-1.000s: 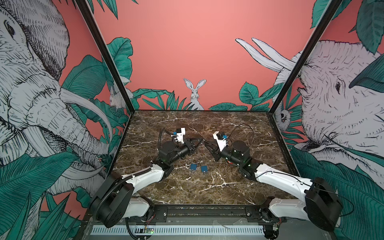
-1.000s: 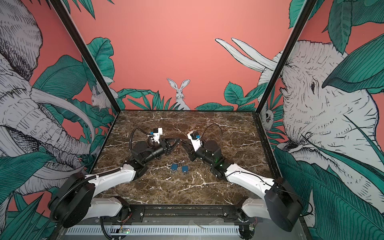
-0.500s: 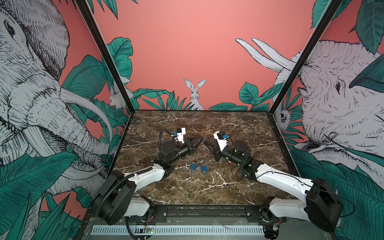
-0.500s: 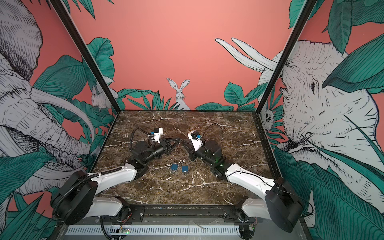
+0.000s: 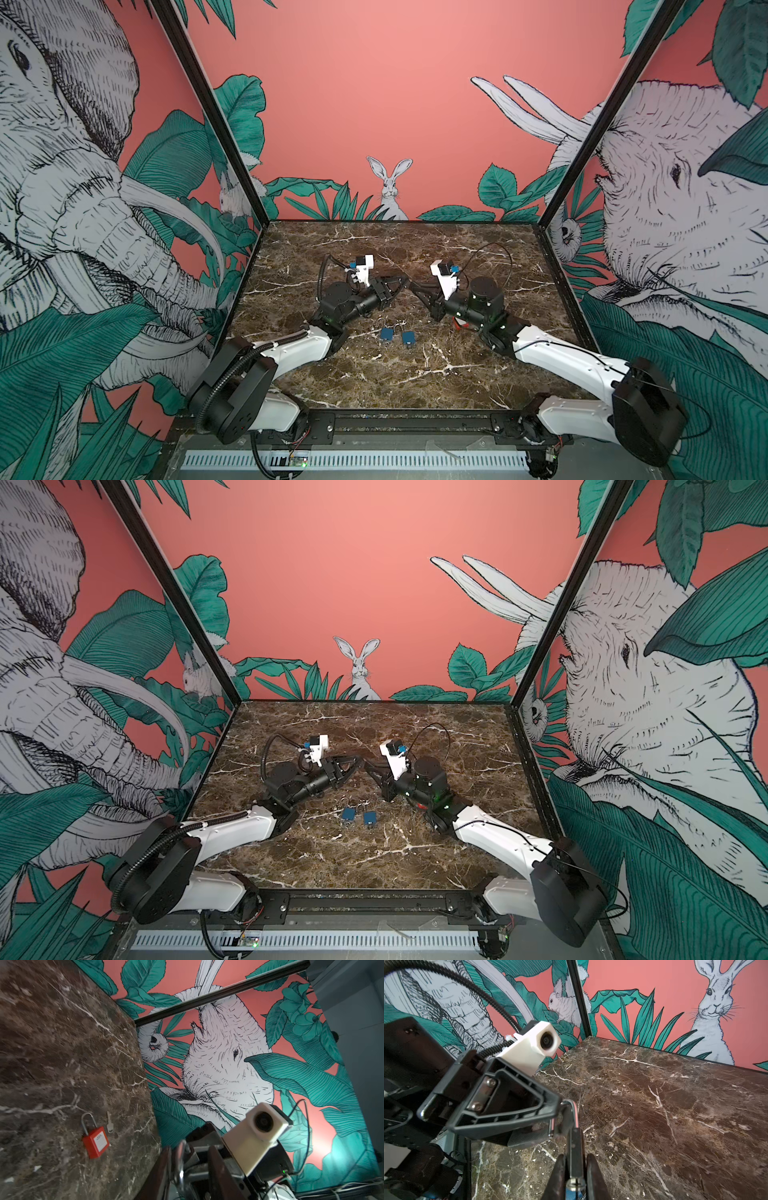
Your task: Lock with the key
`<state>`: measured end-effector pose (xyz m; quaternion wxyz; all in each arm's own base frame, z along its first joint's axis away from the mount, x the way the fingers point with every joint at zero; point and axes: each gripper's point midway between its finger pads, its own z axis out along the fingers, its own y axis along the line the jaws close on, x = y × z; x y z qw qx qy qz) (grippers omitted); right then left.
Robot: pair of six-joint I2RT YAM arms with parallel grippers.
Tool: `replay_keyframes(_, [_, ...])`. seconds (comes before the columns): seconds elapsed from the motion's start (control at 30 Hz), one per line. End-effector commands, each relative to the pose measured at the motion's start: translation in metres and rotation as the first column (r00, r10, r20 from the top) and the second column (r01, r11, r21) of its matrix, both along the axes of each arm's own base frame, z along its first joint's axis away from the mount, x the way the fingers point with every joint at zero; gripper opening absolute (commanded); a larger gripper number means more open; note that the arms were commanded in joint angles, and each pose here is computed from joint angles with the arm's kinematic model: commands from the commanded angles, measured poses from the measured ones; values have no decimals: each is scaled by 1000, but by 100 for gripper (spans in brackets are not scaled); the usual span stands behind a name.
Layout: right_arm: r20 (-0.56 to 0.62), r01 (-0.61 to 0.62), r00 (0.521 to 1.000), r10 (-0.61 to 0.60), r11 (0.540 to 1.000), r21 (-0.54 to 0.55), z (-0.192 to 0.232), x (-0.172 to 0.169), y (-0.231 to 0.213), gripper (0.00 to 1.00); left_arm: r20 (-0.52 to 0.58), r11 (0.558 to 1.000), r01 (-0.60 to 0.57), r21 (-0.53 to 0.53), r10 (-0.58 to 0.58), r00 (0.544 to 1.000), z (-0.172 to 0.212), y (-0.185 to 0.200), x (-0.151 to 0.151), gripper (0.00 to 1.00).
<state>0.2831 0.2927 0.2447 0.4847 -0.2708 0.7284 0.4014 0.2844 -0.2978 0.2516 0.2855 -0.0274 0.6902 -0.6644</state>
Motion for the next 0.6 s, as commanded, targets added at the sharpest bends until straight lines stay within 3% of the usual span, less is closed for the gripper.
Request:
replay_keyframes(0.0, [-109, -133, 984, 142, 988, 83, 33, -22, -3, 0, 164, 985, 55, 166, -83, 983, -1, 5, -7, 42])
replay_keyframes(0.07, [-182, -179, 965, 191, 981, 78, 29, -35, -9, 0, 197, 973, 51, 226, -97, 975, -8, 14, -5, 43])
replay_keyframes(0.2, [-303, -270, 905, 298, 954, 132, 31, -63, -19, 0, 288, 971, 94, 220, -157, 945, 1, 17, -11, 43])
replay_keyframes(0.27, [-367, -273, 883, 294, 956, 110, 25, -69, -27, 0, 315, 968, 117, 221, -184, 931, 5, 16, -17, 44])
replay_keyframes(0.57, [-361, -302, 874, 326, 945, 123, 12, -79, -34, 0, 338, 967, 226, 114, -252, 907, 24, 12, -42, 43])
